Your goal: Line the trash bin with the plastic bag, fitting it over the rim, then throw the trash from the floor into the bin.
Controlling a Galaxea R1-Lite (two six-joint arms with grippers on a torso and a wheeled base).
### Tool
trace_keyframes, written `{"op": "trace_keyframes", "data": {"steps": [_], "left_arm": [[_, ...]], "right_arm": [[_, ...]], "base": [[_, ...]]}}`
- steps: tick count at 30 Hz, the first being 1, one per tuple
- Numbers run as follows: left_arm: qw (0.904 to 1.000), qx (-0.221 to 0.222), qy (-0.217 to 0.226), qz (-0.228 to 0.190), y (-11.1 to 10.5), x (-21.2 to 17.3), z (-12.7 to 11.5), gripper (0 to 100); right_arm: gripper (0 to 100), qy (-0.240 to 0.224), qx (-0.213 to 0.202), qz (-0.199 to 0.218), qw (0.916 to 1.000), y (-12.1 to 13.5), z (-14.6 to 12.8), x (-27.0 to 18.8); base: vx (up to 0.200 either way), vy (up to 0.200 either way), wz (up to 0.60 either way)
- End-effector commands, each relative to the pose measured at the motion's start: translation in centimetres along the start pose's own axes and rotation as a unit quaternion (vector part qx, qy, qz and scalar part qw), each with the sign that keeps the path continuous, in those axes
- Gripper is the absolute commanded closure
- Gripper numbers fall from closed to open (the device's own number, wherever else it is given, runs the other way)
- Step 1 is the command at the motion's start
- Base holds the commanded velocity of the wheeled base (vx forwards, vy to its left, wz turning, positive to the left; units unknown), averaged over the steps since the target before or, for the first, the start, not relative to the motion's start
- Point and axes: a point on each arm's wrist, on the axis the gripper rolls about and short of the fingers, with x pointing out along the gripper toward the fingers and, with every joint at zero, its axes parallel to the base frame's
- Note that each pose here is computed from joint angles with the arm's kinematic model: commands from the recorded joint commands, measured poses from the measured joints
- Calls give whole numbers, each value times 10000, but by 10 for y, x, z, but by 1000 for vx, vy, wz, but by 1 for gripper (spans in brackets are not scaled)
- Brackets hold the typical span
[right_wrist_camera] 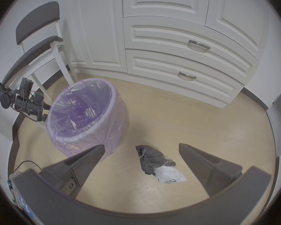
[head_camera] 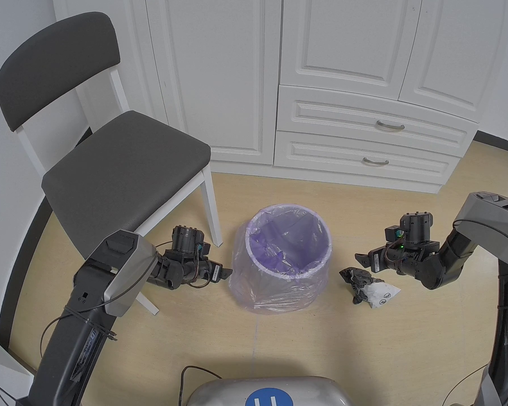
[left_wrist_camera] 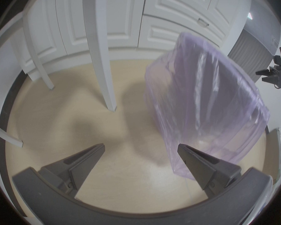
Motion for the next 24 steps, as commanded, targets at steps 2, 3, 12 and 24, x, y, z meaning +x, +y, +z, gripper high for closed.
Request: {"op": "trace_keyframes", "data": {"steps": [2, 3, 12, 24], "left_arm": [[9995, 135, -264, 85, -17, -7, 11, 0], [9994, 159, -281, 133, -20, -1, 11, 0], [9995, 190, -68, -229, -24, 20, -1, 0], [9866, -46, -1630, 3, -18, 24, 15, 0]], "right_arm": [[0, -103, 6, -7, 9999, -1, 8, -10], [0, -103, 6, -7, 9999, -1, 8, -10], [0, -113, 25, -48, 9999, -6, 9, -10], [0, -158, 32, -54, 9999, -5, 8, -8]], "base": [[0, 0, 0], [0, 0, 0], [0, 0, 0], [0, 0, 0]]}}
